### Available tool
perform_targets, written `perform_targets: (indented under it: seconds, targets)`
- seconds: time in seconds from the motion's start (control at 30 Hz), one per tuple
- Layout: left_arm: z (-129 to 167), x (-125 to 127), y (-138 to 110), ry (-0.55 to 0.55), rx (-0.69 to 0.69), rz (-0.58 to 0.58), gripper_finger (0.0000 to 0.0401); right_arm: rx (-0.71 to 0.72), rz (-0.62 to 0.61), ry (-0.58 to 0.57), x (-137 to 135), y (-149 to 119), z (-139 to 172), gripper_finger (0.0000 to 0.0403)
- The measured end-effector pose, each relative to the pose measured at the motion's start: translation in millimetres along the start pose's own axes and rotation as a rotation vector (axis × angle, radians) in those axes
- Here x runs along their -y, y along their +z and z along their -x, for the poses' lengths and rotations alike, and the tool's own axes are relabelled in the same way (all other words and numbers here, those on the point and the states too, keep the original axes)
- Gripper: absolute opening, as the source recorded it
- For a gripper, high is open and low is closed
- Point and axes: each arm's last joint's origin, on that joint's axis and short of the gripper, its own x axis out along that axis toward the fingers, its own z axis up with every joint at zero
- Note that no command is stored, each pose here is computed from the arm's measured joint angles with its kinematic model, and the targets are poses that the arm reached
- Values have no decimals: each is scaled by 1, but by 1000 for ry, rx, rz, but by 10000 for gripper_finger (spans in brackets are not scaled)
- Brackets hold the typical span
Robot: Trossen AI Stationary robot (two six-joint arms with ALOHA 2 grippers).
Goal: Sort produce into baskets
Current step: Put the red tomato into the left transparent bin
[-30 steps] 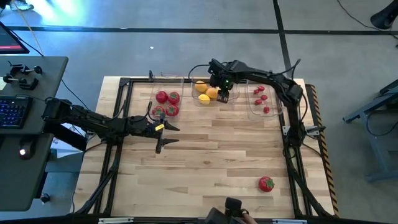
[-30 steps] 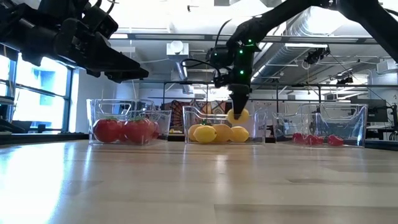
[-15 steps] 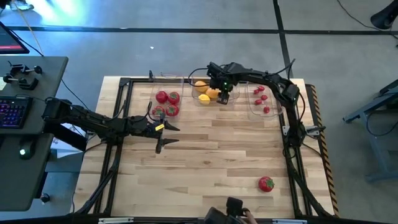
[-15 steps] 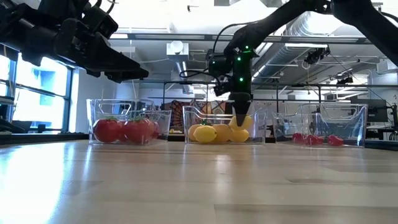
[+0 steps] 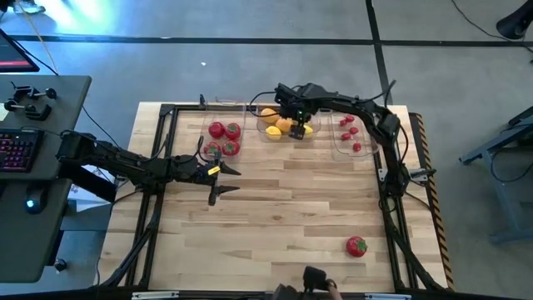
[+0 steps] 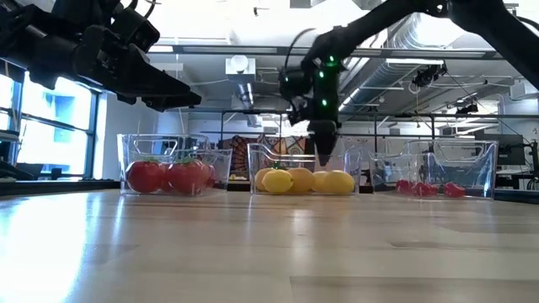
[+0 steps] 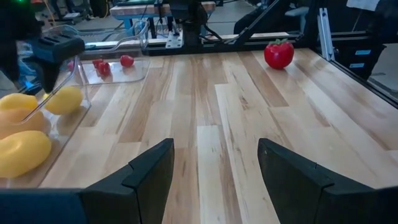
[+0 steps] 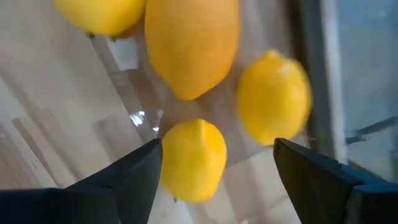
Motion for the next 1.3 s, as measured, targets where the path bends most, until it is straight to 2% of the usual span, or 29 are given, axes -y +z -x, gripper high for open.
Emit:
perform_targets:
  seconds: [0.13, 0.23, 0.4, 0.53, 0.6, 0.73, 0.93, 1.17, 1.3]
  targets:
    - [0, 0, 0, 0, 0, -6, 217, 9, 1, -111, -4, 8, 37, 284]
    - [0, 0, 0, 0, 1, -6, 217, 64, -10, -125, -10, 15, 66, 252]
    - [0, 0, -2, -2, -17, 10, 217, 230, 8, -56, -29, 13, 96, 148]
    - [0, 3, -3, -17, -28, 9, 217, 358, 14, -16, -44, -6, 108, 37]
    - [0, 5, -2, -20, -27, 7, 217, 401, 4, -13, -53, -21, 108, 11]
    - [0, 5, -2, -1, -27, 4, 217, 483, -50, 25, -80, -58, 109, 22]
    - [0, 4, -1, 27, -19, -15, 217, 532, -103, 81, -135, -120, 119, 4]
    - [0, 3, -1, 52, -15, -19, 217, 492, -116, 257, -201, -185, 133, 1]
    - [0, 3, -1, 54, -10, -18, 217, 422, -133, 311, -234, -214, 137, 0]
